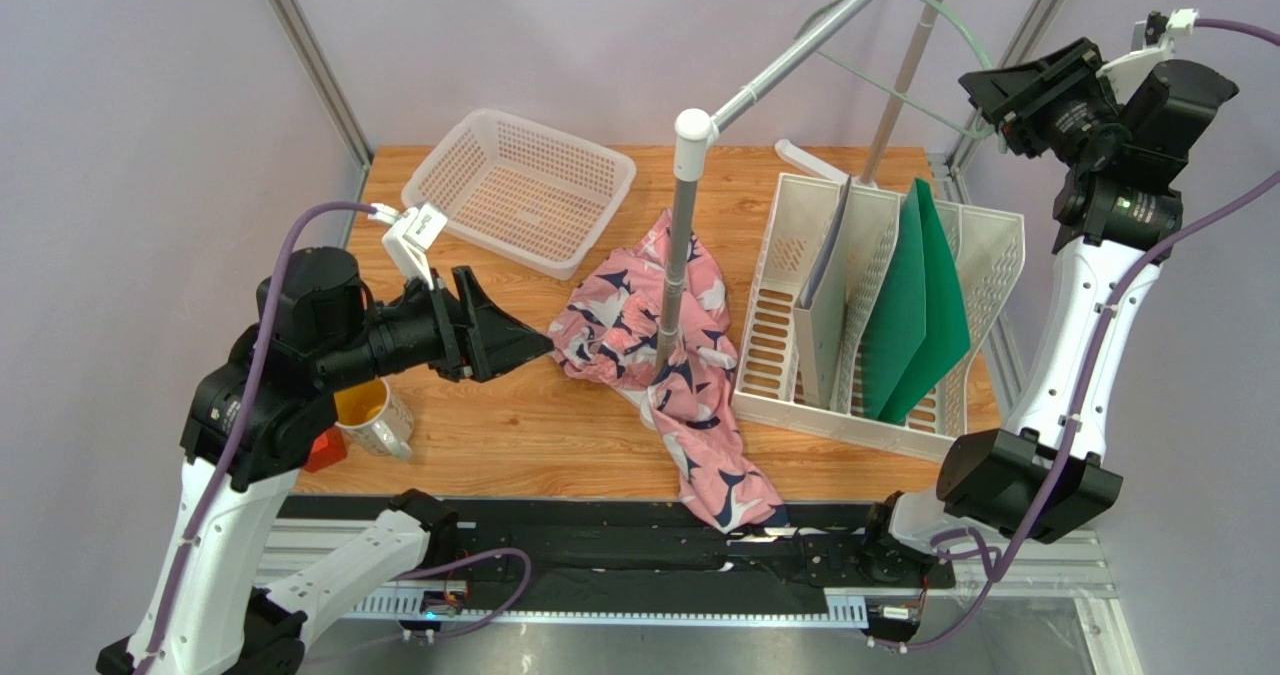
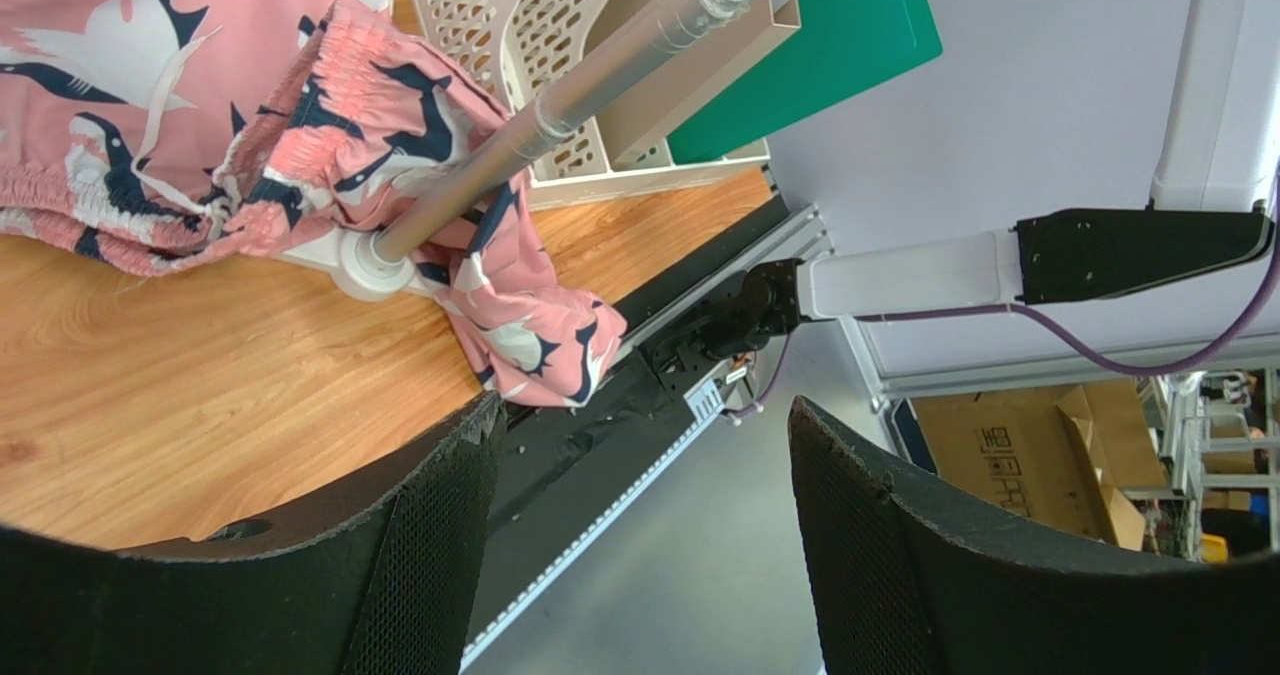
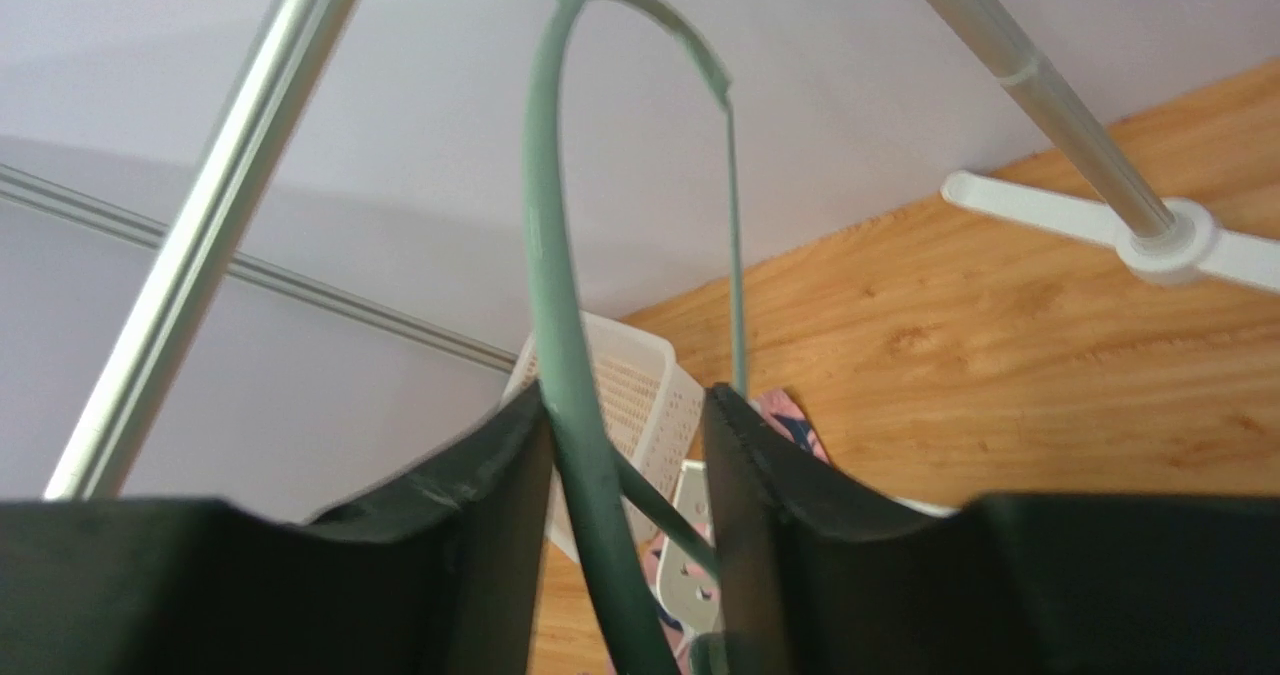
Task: Remove the shorts from the hanger
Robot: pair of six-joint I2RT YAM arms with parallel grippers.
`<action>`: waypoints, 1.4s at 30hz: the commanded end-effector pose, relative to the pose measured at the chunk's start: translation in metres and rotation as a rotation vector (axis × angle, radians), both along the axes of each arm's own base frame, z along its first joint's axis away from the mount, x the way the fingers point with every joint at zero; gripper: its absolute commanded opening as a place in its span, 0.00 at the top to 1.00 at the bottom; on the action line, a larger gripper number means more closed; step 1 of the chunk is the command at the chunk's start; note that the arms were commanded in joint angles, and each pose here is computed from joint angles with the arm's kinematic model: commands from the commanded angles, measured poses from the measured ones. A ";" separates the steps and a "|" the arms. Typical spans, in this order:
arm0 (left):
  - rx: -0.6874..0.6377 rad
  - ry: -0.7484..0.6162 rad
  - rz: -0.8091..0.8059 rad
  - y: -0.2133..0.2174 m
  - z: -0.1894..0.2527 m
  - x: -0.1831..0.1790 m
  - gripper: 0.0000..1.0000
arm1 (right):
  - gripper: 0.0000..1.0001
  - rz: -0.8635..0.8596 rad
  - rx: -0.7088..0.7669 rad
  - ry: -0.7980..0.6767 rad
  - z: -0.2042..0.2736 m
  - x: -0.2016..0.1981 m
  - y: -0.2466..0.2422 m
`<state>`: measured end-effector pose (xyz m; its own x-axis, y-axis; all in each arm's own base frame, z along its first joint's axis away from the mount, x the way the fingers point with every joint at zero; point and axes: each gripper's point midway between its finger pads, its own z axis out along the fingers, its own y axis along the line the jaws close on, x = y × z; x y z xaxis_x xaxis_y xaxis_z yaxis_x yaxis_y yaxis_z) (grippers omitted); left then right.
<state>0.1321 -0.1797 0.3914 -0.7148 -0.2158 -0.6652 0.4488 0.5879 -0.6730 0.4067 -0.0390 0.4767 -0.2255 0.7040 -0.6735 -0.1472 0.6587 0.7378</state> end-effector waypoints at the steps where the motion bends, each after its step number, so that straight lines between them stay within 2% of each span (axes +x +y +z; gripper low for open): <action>1: 0.003 -0.011 -0.026 -0.001 0.002 -0.003 0.26 | 0.47 -0.092 0.011 0.135 -0.026 -0.011 -0.010; 3: 0.008 0.008 -0.026 -0.003 -0.002 -0.001 0.26 | 0.45 -0.096 0.024 0.231 -0.046 -0.017 -0.010; 9: 0.018 0.071 -0.034 -0.010 -0.016 0.008 0.26 | 0.38 -0.207 -0.093 0.383 -0.072 -0.048 -0.014; 10: 0.017 0.079 -0.035 -0.012 -0.018 0.010 0.26 | 0.37 -0.220 -0.094 0.446 -0.084 -0.059 -0.011; 15: -0.007 0.132 -0.038 -0.022 -0.028 0.022 0.26 | 0.35 -0.321 -0.174 0.547 -0.099 -0.095 -0.013; 21: -0.004 0.200 0.031 -0.029 -0.048 0.048 0.26 | 0.34 -0.293 -0.306 0.520 -0.074 -0.125 0.018; 26: 0.026 0.271 0.087 -0.041 -0.072 0.083 0.26 | 0.34 -0.058 -0.367 0.478 -0.080 -0.145 0.090; 27: 0.043 0.300 0.074 -0.046 -0.081 0.092 0.26 | 0.34 0.009 -0.380 0.480 -0.088 -0.152 0.106; 31: 0.121 0.337 -0.005 -0.061 -0.104 0.111 0.28 | 0.34 0.087 -0.396 0.435 -0.095 -0.164 0.125; 35: 0.112 0.390 -0.119 -0.086 -0.128 0.130 0.30 | 0.34 0.177 -0.399 0.357 -0.098 -0.164 0.141; 38: 0.124 0.417 -0.123 -0.095 -0.145 0.148 0.30 | 0.33 0.210 -0.395 0.348 -0.100 -0.165 0.147; 42: 0.188 0.389 -0.121 -0.101 -0.160 0.166 0.26 | 0.33 0.239 -0.417 0.317 -0.104 -0.164 0.150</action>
